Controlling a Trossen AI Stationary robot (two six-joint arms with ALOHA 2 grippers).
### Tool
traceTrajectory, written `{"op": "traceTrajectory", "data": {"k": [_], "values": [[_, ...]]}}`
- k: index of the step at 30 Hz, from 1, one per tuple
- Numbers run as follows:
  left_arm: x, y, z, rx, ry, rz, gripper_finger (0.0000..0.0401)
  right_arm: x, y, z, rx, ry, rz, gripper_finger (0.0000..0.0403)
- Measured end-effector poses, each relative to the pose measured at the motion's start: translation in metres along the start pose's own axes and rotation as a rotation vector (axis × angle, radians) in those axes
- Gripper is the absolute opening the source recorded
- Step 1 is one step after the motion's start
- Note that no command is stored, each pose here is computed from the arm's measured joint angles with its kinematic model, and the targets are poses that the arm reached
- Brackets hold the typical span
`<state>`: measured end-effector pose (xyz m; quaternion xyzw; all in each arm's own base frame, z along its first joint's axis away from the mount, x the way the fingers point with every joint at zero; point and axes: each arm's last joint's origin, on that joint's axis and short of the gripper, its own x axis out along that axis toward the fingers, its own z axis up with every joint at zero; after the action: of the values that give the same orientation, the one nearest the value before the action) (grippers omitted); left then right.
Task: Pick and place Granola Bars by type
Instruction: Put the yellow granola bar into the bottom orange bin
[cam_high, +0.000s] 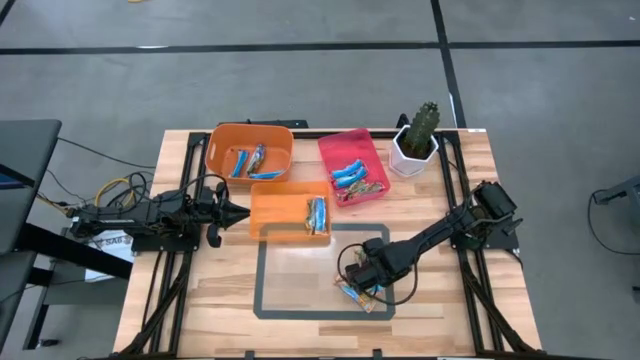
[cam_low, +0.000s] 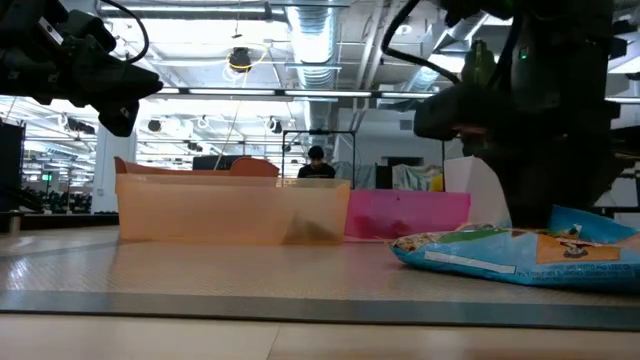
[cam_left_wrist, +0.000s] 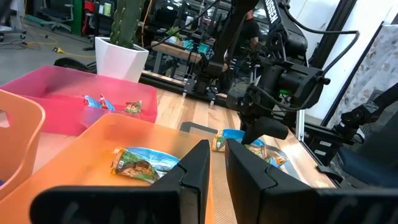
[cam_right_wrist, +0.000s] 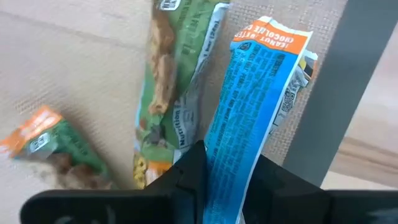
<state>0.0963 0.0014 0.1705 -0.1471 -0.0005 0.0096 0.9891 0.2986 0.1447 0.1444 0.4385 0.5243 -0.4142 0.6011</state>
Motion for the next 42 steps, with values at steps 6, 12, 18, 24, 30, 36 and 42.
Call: {"op": "traceTrajectory", "data": {"k": [6, 12, 18, 24, 30, 36, 42], "values": [[0.0, 0.0, 0.0, 0.0, 0.0, 0.0, 0.0044, -0.007, 0.002, 0.004, 0.007, 0.002, 0.033, 0.0065], [0.0, 0.0, 0.0, 0.0, 0.0, 0.0, 0.0044, -0.028, 0.003, 0.017, 0.027, -0.057, 0.128, 0.0065], [0.0, 0.0, 0.0, 0.0, 0.0, 0.0, 0.0044, -0.056, 0.006, 0.041, 0.049, -0.133, 0.273, 0.0065], [0.0, 0.0, 0.0, 0.0, 0.0, 0.0, 0.0044, -0.079, 0.016, 0.071, 0.049, -0.203, 0.471, 0.0065], [0.0, 0.0, 0.0, 0.0, 0.0, 0.0, 0.0044, -0.095, 0.027, 0.096, 0.041, -0.266, 0.651, 0.0065], [0.0, 0.0, 0.0, 0.0, 0.0, 0.0, 0.0044, -0.097, 0.029, 0.116, -0.01, -0.255, 0.698, 0.0065], [0.0, 0.0, 0.0, 0.0, 0.0, 0.0, 0.0044, -0.102, 0.032, 0.143, -0.066, -0.26, 0.714, 0.0065]]}}
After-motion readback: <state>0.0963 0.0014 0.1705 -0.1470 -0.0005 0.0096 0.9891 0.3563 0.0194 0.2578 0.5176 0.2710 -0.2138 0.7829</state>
